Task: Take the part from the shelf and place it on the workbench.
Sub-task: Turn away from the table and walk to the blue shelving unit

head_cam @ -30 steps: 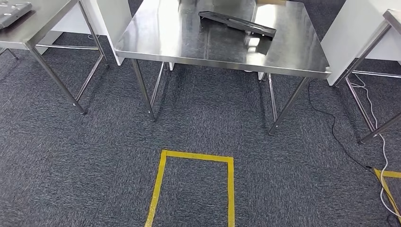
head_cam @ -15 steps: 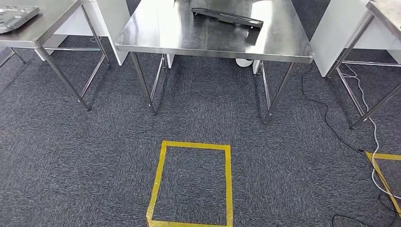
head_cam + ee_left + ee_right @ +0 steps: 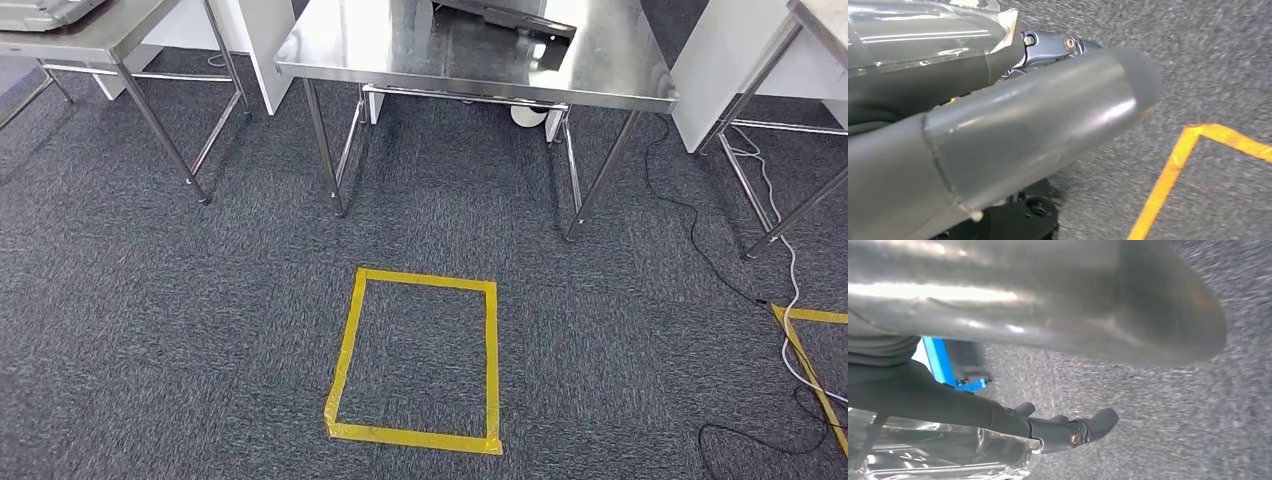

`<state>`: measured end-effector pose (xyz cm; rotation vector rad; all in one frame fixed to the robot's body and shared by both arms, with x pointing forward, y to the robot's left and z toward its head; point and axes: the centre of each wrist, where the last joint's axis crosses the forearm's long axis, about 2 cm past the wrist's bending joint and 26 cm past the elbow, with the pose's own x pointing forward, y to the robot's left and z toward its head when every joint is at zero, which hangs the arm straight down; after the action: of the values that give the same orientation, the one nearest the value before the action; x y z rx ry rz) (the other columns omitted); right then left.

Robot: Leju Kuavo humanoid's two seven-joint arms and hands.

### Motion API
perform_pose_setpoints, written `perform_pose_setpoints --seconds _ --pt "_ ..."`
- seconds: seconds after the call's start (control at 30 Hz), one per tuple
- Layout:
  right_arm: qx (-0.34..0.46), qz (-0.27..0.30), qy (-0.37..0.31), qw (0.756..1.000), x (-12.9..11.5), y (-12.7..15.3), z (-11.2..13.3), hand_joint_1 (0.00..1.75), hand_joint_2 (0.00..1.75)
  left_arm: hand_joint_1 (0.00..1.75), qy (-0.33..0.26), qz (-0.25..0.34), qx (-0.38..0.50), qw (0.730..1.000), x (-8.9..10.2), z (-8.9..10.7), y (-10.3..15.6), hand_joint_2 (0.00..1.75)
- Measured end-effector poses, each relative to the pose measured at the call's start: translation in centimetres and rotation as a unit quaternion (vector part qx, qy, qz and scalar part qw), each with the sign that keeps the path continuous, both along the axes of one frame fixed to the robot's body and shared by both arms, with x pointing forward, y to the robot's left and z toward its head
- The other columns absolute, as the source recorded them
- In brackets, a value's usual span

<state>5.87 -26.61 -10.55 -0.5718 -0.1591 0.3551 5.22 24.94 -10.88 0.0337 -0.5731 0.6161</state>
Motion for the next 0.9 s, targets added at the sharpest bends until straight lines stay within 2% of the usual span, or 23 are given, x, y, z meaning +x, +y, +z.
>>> perform_pose_setpoints --seconds 0.9 --pt "0.003 -0.021 -0.015 1.0 0.13 -0.58 0.0 0.0 0.0 0.0 -0.001 -0.002 0.002 1.0 -0.14 -0.01 -0.08 0.0"
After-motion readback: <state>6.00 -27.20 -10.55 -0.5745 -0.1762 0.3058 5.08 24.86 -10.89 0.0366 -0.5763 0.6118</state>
